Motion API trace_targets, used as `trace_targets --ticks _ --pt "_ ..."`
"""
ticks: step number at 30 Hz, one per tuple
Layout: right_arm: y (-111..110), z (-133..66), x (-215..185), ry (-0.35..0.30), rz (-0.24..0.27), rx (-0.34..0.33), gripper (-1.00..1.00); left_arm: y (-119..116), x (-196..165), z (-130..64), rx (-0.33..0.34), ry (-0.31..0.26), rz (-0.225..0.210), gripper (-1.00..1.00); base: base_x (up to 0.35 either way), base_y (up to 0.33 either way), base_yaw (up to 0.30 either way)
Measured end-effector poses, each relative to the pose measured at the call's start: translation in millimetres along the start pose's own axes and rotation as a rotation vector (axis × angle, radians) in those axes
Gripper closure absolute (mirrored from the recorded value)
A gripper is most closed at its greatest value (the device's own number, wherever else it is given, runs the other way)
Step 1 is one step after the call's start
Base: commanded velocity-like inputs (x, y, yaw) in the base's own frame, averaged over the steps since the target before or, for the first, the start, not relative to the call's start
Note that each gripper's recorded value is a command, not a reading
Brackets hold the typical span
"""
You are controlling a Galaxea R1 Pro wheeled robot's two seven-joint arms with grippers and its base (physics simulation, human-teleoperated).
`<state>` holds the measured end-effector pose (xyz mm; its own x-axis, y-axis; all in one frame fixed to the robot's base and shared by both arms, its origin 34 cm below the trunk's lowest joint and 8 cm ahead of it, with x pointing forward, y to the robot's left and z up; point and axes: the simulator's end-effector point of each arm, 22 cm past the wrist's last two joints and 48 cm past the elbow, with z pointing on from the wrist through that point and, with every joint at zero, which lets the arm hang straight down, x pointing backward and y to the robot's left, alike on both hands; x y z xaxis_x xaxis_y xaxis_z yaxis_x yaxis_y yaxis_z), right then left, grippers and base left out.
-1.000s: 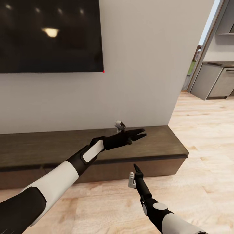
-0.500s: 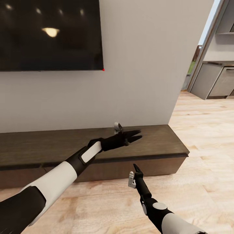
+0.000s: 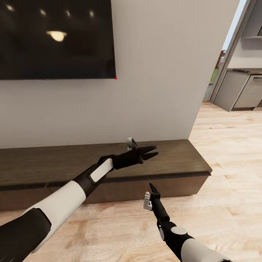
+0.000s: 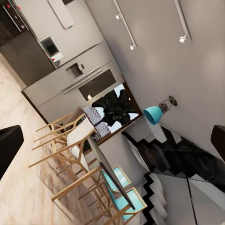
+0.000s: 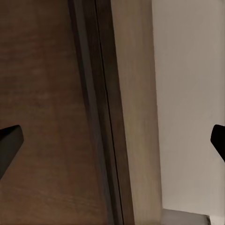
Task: Place each of the two pumpkins and all three candles from the living room inside a cabinet in the living room (use any cabinet), then make sure every cabinet is closed, and position the cauldron so it is next to a table in the living room.
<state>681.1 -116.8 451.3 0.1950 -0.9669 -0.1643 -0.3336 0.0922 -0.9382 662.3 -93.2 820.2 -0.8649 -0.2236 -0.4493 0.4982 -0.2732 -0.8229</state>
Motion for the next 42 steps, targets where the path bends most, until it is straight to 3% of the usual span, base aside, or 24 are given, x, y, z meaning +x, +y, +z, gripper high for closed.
trace_targets --ticks 42 --pt "73.0 12.8 8.0 -0.004 0.001 0.060 -1.00 58.9 65.3 -25.7 0.019 0.010 0.004 -1.00 0.000 0.000 0.000"
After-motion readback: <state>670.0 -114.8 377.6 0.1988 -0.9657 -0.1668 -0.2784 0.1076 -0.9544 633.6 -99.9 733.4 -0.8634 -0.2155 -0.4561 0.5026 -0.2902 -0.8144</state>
